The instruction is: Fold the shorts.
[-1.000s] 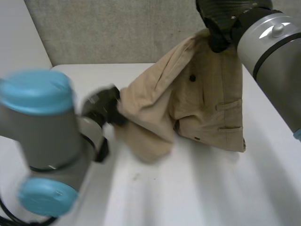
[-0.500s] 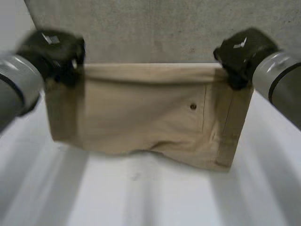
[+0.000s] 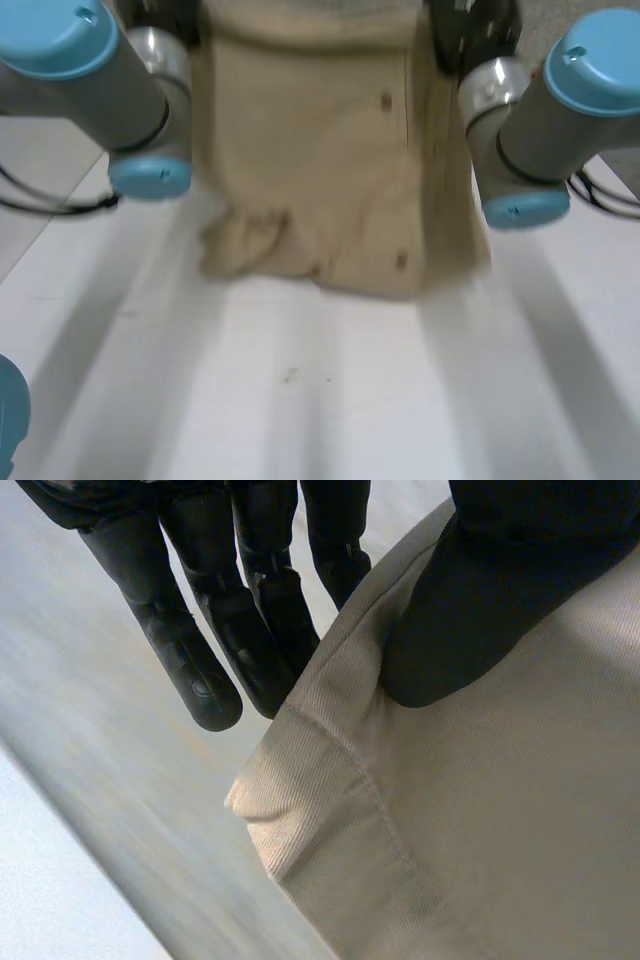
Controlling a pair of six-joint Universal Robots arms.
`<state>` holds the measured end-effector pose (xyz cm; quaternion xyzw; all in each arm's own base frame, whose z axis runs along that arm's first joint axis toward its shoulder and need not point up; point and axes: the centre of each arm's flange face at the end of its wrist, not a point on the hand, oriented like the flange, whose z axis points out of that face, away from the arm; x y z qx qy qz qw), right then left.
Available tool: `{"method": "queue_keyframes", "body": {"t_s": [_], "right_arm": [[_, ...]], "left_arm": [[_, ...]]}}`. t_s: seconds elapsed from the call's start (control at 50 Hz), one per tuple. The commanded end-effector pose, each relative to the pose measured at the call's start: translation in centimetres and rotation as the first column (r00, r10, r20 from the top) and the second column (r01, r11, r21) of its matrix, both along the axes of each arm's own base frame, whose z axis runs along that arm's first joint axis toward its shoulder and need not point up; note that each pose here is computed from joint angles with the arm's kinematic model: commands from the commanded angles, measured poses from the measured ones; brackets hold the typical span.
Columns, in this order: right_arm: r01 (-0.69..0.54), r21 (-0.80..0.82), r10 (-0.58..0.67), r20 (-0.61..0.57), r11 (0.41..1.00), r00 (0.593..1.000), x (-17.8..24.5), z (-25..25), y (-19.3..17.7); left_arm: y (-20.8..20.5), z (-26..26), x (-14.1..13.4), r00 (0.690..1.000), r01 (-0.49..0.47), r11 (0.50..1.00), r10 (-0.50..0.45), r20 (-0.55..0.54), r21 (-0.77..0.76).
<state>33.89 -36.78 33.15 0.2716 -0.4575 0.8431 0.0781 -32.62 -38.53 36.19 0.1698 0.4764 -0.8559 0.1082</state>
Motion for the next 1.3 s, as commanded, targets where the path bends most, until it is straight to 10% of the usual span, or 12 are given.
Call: {"method": "queue_keyframes", "body": {"t_s": [0.02, 0.38, 0.62, 1.0, 1.16, 1.3], "right_arm": [[0.024, -0.395, 0.059, 0.198, 0.918, 0.978, -0.1, 8.0, 1.1], [-0.022, 0.170, 0.039, -0.094, 0.985, 0.995, 0.2, -8.3, 1.0], [0.073, 0.561, 0.113, -0.290, 0.825, 0.950, -1.7, -20.3, 4.1], [0.163, 0.746, 0.100, -0.294, 0.646, 0.950, -7.3, -17.4, 9.0], [0.251, 0.778, 0.192, -0.428, 0.576, 0.883, -9.2, -17.4, 12.3], [0.348, 0.767, 0.346, -0.579, 0.539, 0.739, -11.6, -16.7, 16.8]], "left_arm": [[3.1, 9.6, 0.1, 0.981, -0.061, 0.897, -0.026, -0.191, -0.438], [3.6, -9.6, 1.2, 0.995, 0.076, 0.981, -0.064, -0.072, 0.181], [10.9, -23.6, 1.7, 0.978, 0.050, 0.824, -0.155, 0.139, 0.564], [17.7, -22.1, 5.4, 0.929, -0.085, 0.601, -0.242, 0.281, 0.795], [22.3, -21.5, 7.8, 0.884, -0.174, 0.450, -0.320, 0.341, 0.876], [25.7, -19.4, 9.6, 0.859, -0.200, 0.400, -0.367, 0.356, 0.895]]}}
